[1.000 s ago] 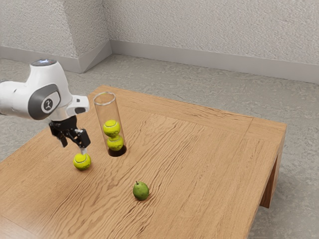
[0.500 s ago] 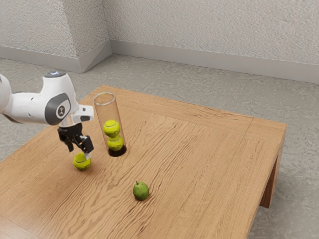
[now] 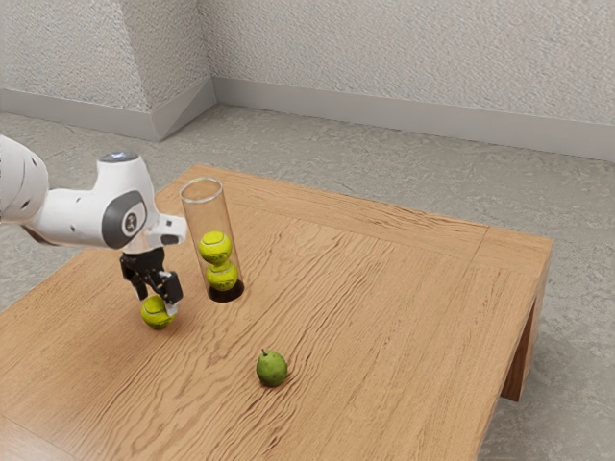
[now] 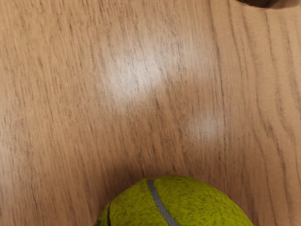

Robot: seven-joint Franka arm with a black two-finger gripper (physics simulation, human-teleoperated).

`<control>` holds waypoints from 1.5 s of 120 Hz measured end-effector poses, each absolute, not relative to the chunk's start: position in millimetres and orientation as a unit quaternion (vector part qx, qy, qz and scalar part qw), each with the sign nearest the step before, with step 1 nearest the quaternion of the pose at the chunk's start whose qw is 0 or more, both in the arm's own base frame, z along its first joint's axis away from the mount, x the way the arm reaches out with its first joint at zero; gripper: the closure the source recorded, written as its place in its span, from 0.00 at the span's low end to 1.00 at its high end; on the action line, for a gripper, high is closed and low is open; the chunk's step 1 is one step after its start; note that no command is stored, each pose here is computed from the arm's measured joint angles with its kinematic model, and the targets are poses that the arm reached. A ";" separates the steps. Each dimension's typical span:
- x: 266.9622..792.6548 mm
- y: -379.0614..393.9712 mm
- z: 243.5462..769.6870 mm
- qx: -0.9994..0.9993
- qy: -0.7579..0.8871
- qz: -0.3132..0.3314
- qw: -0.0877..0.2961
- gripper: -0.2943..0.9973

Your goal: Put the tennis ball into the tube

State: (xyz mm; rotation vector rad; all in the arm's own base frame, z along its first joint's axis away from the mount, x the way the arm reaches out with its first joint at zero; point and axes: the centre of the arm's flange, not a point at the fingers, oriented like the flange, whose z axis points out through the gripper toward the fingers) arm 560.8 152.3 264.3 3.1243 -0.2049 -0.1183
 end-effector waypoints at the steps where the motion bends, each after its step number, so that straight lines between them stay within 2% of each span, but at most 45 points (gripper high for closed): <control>1: 561.0 152.7 263.4 0.997 -0.066 -0.038 0.004 0.23; 17: 563.1 155.5 249.7 0.996 -0.071 -0.044 0.014 0.23; 48: 564.4 157.5 242.9 0.996 -0.078 -0.047 0.019 0.36; 79: 564.2 156.6 260.9 0.996 -0.077 -0.038 0.020 0.43; 91: 560.4 153.3 310.8 0.997 -0.080 -0.021 0.005 0.46; 105: 553.4 136.2 399.5 0.996 -0.088 0.014 -0.002 0.47; 125: 544.2 121.5 468.8 0.995 -0.096 0.017 0.001 0.47; 165: 562.8 99.6 566.0 0.992 -0.118 0.033 0.004 0.49; 180: 591.9 78.4 565.8 0.989 -0.141 0.032 0.015 0.48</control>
